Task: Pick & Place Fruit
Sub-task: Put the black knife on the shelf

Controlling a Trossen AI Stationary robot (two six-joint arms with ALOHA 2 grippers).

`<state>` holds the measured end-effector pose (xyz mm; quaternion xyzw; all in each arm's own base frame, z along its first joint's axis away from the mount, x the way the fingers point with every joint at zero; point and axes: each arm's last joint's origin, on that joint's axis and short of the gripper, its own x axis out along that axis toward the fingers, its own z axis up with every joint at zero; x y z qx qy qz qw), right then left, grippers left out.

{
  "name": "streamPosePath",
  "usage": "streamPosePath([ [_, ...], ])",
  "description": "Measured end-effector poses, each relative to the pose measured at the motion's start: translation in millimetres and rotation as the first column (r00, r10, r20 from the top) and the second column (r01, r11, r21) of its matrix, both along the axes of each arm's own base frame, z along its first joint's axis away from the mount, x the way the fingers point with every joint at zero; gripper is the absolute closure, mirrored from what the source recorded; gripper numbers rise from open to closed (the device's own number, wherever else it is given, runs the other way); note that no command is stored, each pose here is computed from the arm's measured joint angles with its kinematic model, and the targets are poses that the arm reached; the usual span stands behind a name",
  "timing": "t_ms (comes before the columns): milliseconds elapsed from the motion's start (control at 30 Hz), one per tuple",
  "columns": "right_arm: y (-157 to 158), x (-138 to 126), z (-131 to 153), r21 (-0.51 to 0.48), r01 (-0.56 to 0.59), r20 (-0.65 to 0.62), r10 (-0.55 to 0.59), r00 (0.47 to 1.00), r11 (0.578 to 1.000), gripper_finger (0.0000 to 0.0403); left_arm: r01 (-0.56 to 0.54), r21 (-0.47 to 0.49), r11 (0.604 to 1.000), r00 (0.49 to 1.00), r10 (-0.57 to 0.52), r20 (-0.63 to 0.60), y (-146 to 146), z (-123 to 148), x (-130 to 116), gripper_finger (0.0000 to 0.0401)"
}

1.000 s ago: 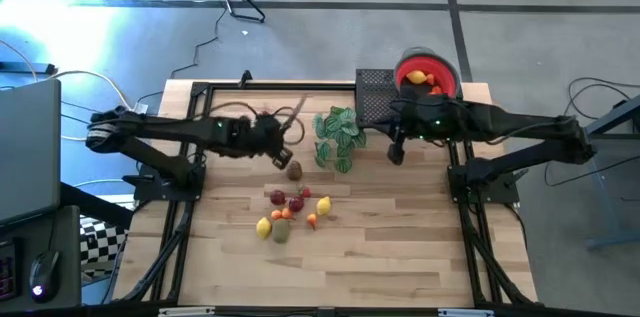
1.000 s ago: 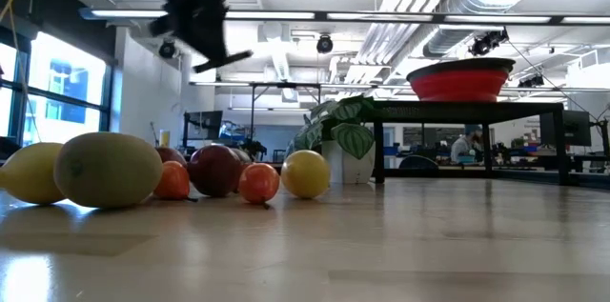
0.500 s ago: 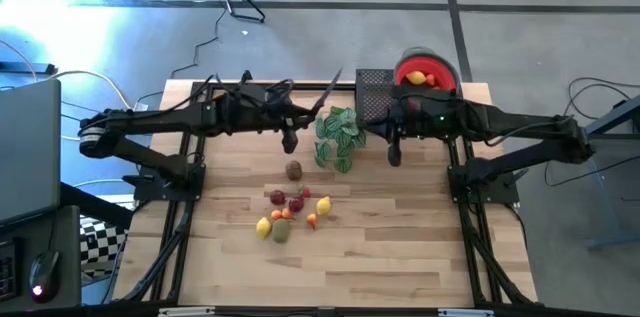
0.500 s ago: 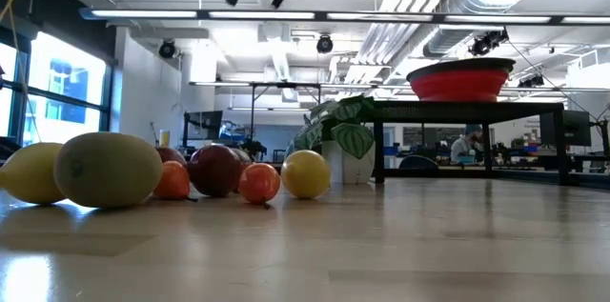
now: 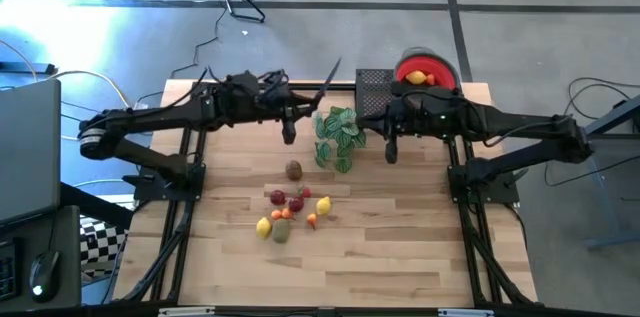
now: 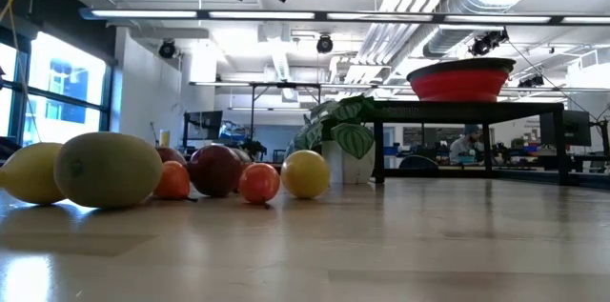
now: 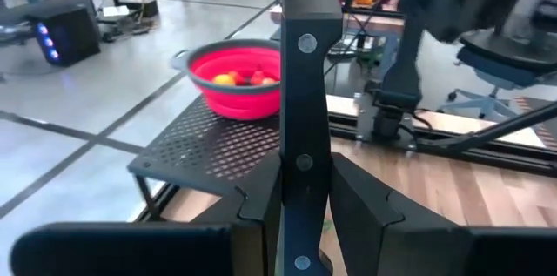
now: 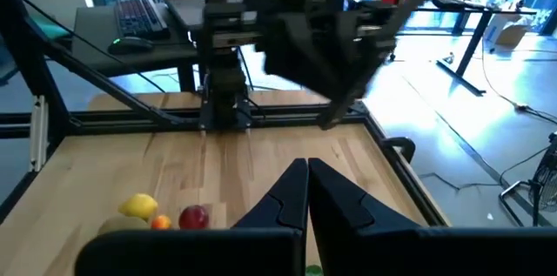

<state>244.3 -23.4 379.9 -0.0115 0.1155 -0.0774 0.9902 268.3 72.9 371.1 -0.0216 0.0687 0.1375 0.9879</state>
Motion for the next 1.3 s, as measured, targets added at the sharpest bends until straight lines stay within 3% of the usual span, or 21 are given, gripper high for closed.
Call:
streamPosePath([
  [400,-6,57,-39,0.027,0.031,-0.048,-0.029,0.998,0.999,0.0398,0.183,-0.039,0.982,0.983,-0.183,0.022,55,0,-24,0.0325],
  [567,-11,75,-46,-0.017,0.143,0.01,-0.143,0.99,0.99,0.0398,0.252,-0.032,0.967,0.968,-0.251,0.028,67,-1,-30,0.0325],
  [700,-12,80,-47,-0.053,0.172,0.04,-0.17,0.985,0.984,0.0398,0.324,-0.008,0.946,0.946,-0.324,0.031,67,-1,-31,0.0325],
  [833,-13,81,-36,-0.05,0.219,0.155,-0.209,0.966,0.975,0.0398,0.344,-0.008,0.939,0.938,-0.344,0.033,66,-1,-31,0.0325],
  [1000,-12,81,-25,-0.079,0.167,0.258,-0.142,0.956,0.983,0.0396,0.422,0.003,0.907,0.905,-0.421,0.054,64,1,-31,0.0325],
  [1133,-12,83,-27,-0.066,0.168,0.253,-0.146,0.956,0.984,0.0365,0.461,0.018,0.887,0.885,-0.461,0.068,63,3,-31,0.0325],
  [1300,-15,89,-28,-0.035,0.174,0.299,-0.156,0.941,0.984,0.0274,0.49,0.036,0.871,0.868,-0.491,0.073,62,4,-31,0.0325],
])
